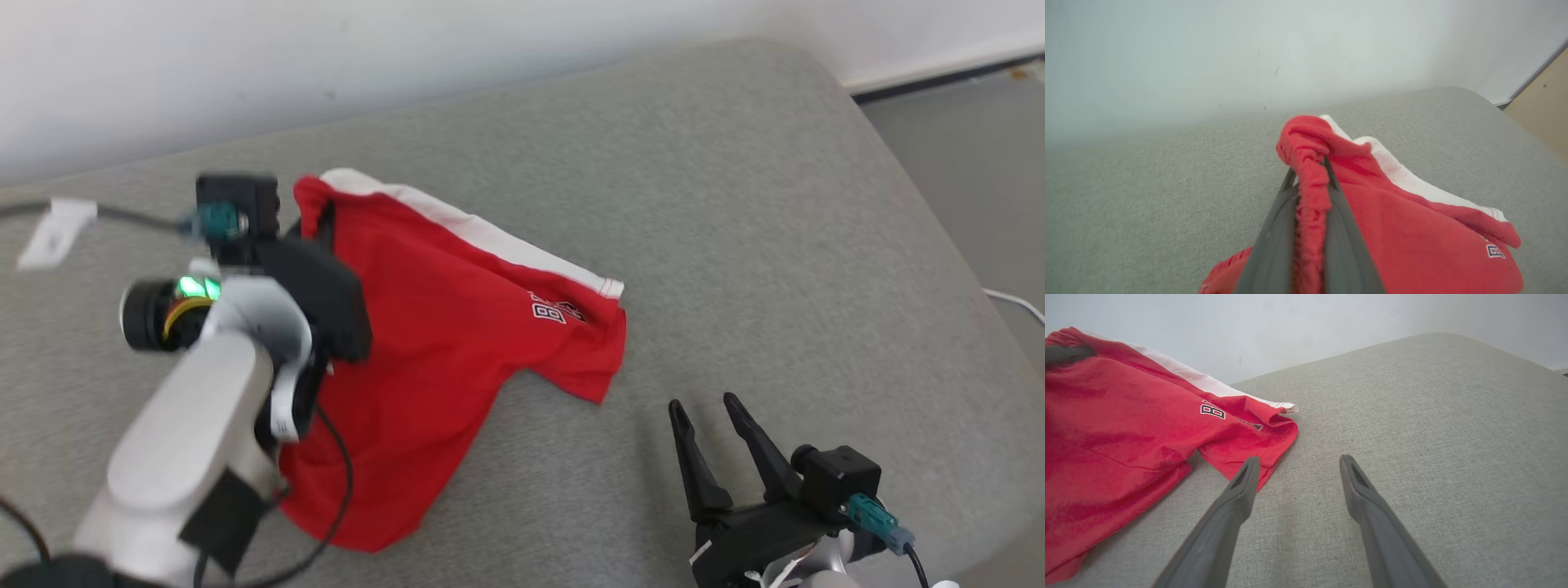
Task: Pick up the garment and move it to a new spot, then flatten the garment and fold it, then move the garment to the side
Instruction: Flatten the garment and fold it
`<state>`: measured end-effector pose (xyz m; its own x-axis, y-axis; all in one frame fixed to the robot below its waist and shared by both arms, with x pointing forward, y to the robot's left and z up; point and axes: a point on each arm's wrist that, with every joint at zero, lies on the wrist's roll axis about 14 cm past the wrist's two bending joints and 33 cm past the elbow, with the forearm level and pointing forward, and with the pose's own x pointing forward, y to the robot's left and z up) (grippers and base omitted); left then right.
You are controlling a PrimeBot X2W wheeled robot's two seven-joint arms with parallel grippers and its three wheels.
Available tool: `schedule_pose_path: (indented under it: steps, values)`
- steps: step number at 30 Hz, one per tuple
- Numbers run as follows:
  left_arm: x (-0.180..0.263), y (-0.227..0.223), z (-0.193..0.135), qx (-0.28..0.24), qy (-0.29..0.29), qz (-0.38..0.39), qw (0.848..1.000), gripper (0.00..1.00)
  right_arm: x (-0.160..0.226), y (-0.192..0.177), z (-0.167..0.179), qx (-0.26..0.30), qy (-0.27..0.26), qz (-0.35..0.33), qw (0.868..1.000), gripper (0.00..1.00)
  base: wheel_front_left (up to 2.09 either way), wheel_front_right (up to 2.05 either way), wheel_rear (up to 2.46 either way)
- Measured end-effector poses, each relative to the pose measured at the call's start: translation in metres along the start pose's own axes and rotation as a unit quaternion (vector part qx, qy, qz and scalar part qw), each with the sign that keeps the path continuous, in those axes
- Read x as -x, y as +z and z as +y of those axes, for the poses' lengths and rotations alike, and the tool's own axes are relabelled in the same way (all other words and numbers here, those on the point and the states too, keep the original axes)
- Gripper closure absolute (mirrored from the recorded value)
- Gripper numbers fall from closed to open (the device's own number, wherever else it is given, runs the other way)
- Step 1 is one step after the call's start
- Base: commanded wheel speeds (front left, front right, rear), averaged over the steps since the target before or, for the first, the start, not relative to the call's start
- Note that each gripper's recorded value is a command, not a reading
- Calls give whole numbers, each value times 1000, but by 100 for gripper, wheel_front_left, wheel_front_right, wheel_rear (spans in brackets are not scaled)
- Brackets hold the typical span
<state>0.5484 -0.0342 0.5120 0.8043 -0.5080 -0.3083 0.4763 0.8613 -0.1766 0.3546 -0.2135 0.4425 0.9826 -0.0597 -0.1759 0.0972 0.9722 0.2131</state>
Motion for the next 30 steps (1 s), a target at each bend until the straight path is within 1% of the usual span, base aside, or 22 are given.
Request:
schedule_pose_path:
  steps: [5,7,8,10,11,12,16,18,21,22,24,26,30]
  values:
    - [41,-12,9,4,20,-51,998,100,-1,-1,11,2,17,4,1000,0,0,0,0]
    - [61,-25,7,8,23,-56,998,100,-2,0,15,5,25,3,1000,0,0,0,0]
    - [79,-39,2,7,27,-60,998,100,-4,4,22,8,35,0,999,0,0,0,0]
    - [97,-52,1,12,34,-60,998,100,-7,6,30,10,47,-3,999,0,0,0,0]
    - [104,-61,1,20,40,-55,997,51,-8,7,33,10,53,-2,999,0,0,0,0]
    - [111,-71,0,29,44,-44,998,0,-9,8,37,11,59,-4,998,0,0,0,0]
    - [136,-106,4,58,69,-8,996,0,-10,14,51,12,79,-11,997,0,0,0,0]
    - [144,-116,-1,60,66,-1,996,0,-9,15,53,12,83,-11,996,0,0,0,0]
    - [158,-148,-15,80,49,52,994,0,-6,12,55,13,86,-7,996,0,0,0,0]
    - [162,-153,-18,92,46,60,993,0,-6,14,55,14,86,-8,996,0,0,0,0]
    - [164,-146,-15,108,50,48,992,0,-6,17,56,14,88,-13,996,0,0,0,0]
    - [164,-128,-9,122,56,18,991,0,-5,19,57,15,89,-16,996,0,0,0,0]
    - [161,-97,0,147,53,-10,988,0,-1,20,60,15,93,-17,995,0,0,0,0]
